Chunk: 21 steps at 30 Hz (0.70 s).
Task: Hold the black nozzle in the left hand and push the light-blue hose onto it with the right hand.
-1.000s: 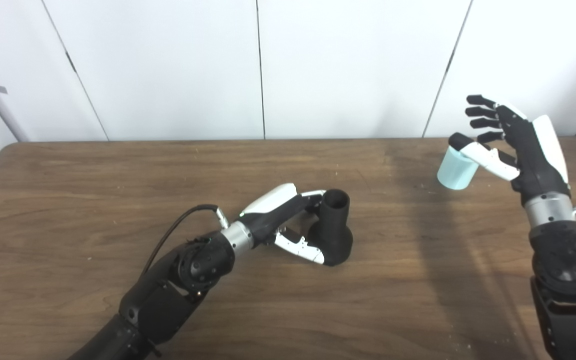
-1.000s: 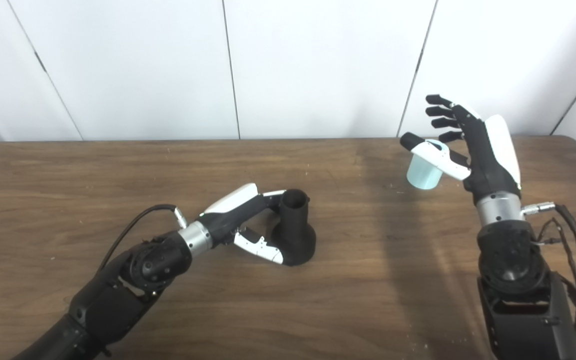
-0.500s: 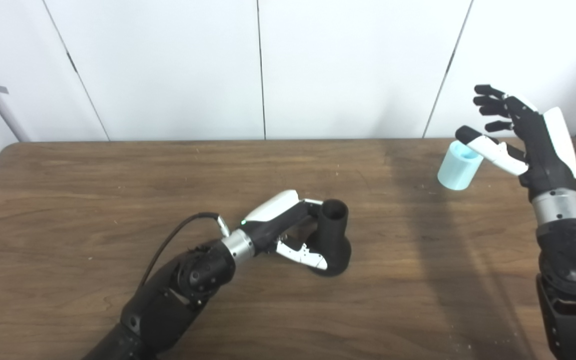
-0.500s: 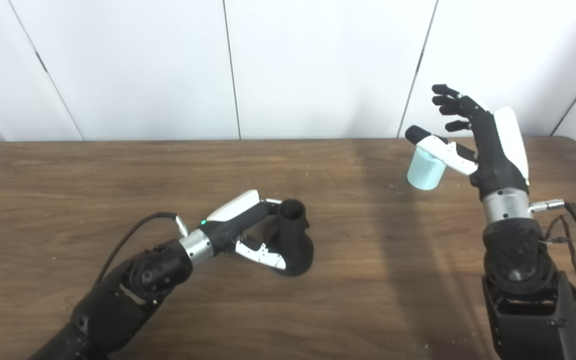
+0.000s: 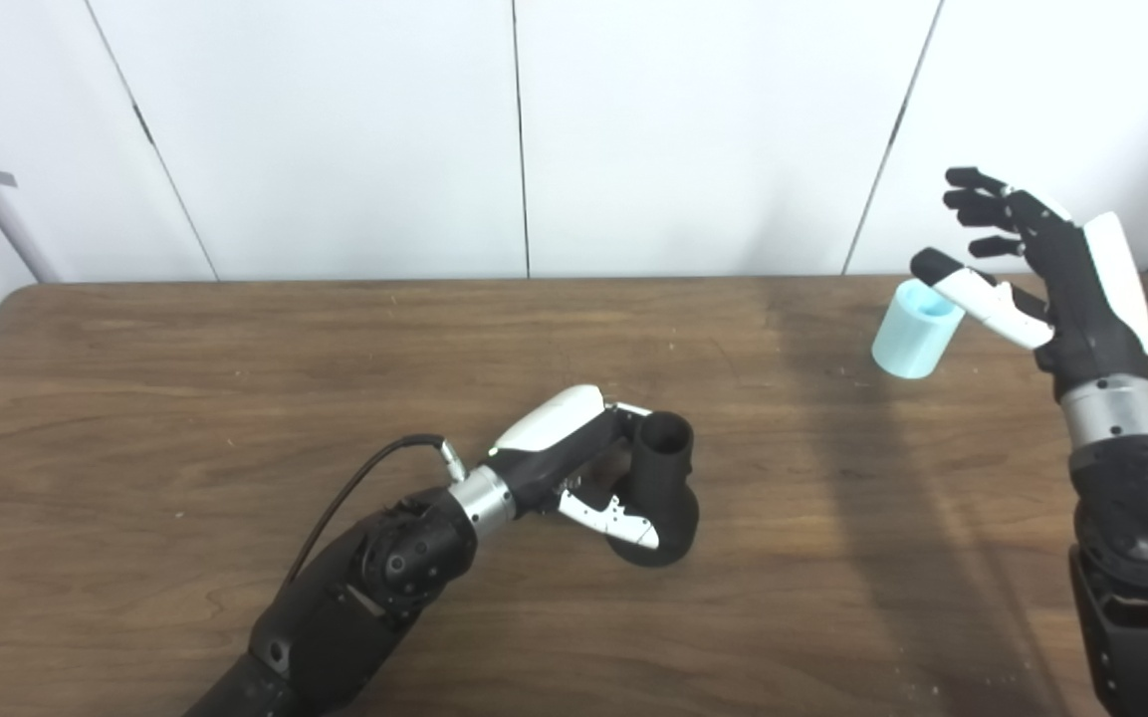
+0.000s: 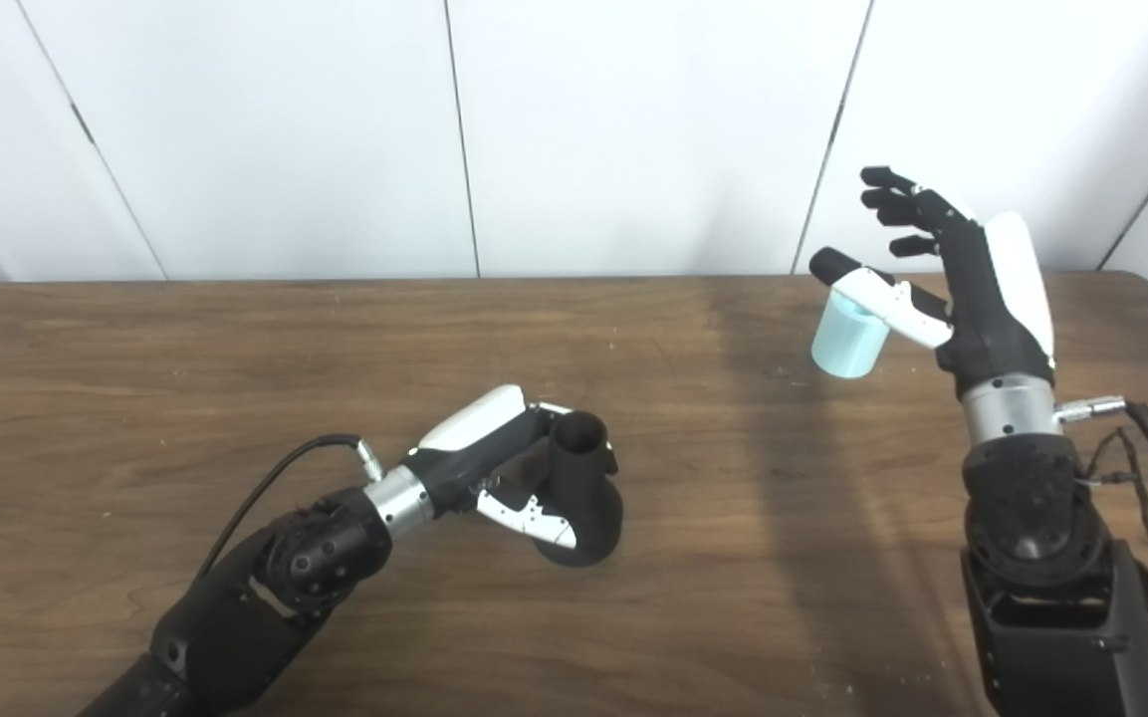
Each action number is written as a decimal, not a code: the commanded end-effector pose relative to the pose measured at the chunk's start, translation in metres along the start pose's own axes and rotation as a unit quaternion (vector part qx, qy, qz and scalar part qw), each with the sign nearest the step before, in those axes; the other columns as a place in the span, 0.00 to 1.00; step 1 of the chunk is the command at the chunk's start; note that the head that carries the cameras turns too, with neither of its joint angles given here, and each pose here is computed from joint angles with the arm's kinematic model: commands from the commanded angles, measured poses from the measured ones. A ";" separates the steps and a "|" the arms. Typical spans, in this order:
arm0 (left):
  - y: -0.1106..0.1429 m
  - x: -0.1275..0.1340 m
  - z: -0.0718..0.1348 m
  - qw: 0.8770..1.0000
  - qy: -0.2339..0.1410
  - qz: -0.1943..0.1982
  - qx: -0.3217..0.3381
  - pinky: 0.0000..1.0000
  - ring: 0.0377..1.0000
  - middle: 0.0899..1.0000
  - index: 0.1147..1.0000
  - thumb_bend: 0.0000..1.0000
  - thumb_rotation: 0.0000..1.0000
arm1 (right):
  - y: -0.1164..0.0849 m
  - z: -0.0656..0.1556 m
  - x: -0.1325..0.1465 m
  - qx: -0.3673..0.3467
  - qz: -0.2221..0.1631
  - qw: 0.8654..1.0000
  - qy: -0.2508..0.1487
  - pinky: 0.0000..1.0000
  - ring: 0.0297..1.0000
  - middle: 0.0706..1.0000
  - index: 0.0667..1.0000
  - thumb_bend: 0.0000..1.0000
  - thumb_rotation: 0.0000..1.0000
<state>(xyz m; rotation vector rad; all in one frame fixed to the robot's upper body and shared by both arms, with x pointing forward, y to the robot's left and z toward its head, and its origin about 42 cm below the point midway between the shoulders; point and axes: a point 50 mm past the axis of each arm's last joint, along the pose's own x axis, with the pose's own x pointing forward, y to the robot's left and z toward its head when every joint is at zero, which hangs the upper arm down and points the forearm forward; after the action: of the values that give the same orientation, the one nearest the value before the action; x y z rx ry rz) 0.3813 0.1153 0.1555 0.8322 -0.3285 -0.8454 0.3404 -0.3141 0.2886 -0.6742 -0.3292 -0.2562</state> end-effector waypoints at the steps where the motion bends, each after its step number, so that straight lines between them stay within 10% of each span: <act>1: -0.076 -0.023 -0.025 0.985 0.072 -0.157 -0.020 0.54 0.57 0.50 0.42 0.59 0.37 | -0.016 0.021 0.010 -0.003 -0.028 0.998 -0.053 0.69 0.78 0.76 0.79 0.69 0.83; 9: -0.075 -0.023 -0.025 0.984 0.073 -0.161 -0.021 0.53 0.56 0.50 0.38 0.58 0.36 | -0.012 0.013 0.014 -0.003 -0.021 0.999 -0.044 0.70 0.79 0.78 0.80 0.65 0.84; 13: -0.075 -0.026 -0.027 0.985 0.067 -0.157 -0.026 0.47 0.51 0.47 0.41 0.51 0.10 | -0.011 0.007 0.017 -0.004 -0.015 0.999 -0.039 0.71 0.81 0.82 0.80 0.61 0.87; 21: -0.078 -0.029 -0.034 0.987 0.048 -0.150 -0.022 0.50 0.56 0.47 0.41 0.50 0.09 | -0.012 0.007 0.018 -0.008 -0.010 0.999 -0.035 0.69 0.79 0.81 0.81 0.61 0.87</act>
<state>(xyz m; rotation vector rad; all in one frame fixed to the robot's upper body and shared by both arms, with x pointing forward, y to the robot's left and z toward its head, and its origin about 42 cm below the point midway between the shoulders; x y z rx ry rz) 0.3798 0.1131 0.1521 0.7820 -0.3705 -0.8839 0.3485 -0.3205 0.2769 -0.6711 -0.2748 -0.2464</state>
